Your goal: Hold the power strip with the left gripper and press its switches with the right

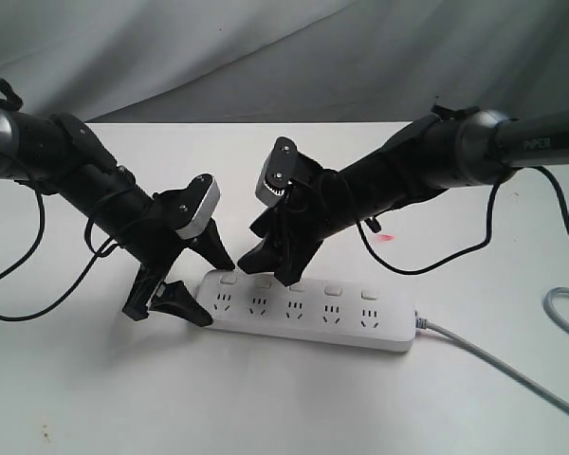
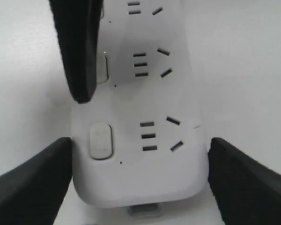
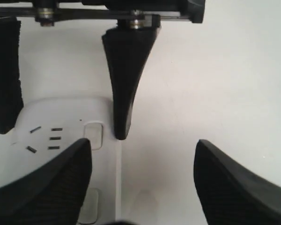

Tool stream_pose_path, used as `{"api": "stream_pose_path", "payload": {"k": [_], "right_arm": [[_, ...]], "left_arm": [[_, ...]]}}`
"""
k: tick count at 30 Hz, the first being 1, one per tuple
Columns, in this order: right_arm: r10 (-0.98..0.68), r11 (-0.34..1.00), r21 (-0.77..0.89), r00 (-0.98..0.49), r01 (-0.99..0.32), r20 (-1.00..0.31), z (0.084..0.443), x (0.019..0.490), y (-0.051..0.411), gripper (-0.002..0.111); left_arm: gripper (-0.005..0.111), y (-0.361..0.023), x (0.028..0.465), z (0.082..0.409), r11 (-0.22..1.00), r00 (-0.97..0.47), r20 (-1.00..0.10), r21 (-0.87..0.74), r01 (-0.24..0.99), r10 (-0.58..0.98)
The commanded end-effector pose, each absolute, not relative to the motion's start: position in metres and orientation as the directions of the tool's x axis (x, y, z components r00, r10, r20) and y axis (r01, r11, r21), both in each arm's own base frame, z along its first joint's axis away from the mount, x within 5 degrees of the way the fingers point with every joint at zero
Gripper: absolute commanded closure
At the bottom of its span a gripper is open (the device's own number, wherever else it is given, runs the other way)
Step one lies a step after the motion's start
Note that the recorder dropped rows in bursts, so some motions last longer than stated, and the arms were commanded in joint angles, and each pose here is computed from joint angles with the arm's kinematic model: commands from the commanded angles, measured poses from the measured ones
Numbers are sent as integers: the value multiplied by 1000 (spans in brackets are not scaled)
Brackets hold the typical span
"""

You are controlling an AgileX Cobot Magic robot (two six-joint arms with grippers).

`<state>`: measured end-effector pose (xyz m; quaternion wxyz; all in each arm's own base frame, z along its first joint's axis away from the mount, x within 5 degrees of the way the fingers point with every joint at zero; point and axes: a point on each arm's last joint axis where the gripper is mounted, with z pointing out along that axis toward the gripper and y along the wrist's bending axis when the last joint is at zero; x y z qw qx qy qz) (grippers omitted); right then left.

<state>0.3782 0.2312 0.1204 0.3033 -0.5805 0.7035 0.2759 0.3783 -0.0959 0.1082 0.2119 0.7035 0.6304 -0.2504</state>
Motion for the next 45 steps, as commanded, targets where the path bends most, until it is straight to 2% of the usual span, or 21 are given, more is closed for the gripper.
{"api": "stream_pose_path", "payload": {"k": [1, 9, 17, 26, 45], "right_arm": [[-647, 153, 8, -106, -988, -755, 124, 376, 242, 49], [-638, 144, -5, -89, -990, -765, 129, 383, 264, 49], [-705, 107, -8, -70, -994, -706, 118, 382, 260, 49], [-709, 124, -27, -69, -992, -702, 118, 384, 259, 49], [-773, 92, -22, -57, -996, -632, 93, 381, 258, 49]], "left_arm": [[72, -99, 380, 110, -107, 79, -630, -7, 994, 772], [72, -99, 380, 110, -107, 79, -630, -7, 994, 772], [72, -99, 380, 110, -107, 79, -630, -7, 994, 772], [72, -99, 380, 110, -107, 79, -630, -7, 994, 772], [72, -99, 380, 110, -107, 79, -630, -7, 994, 772]]}}
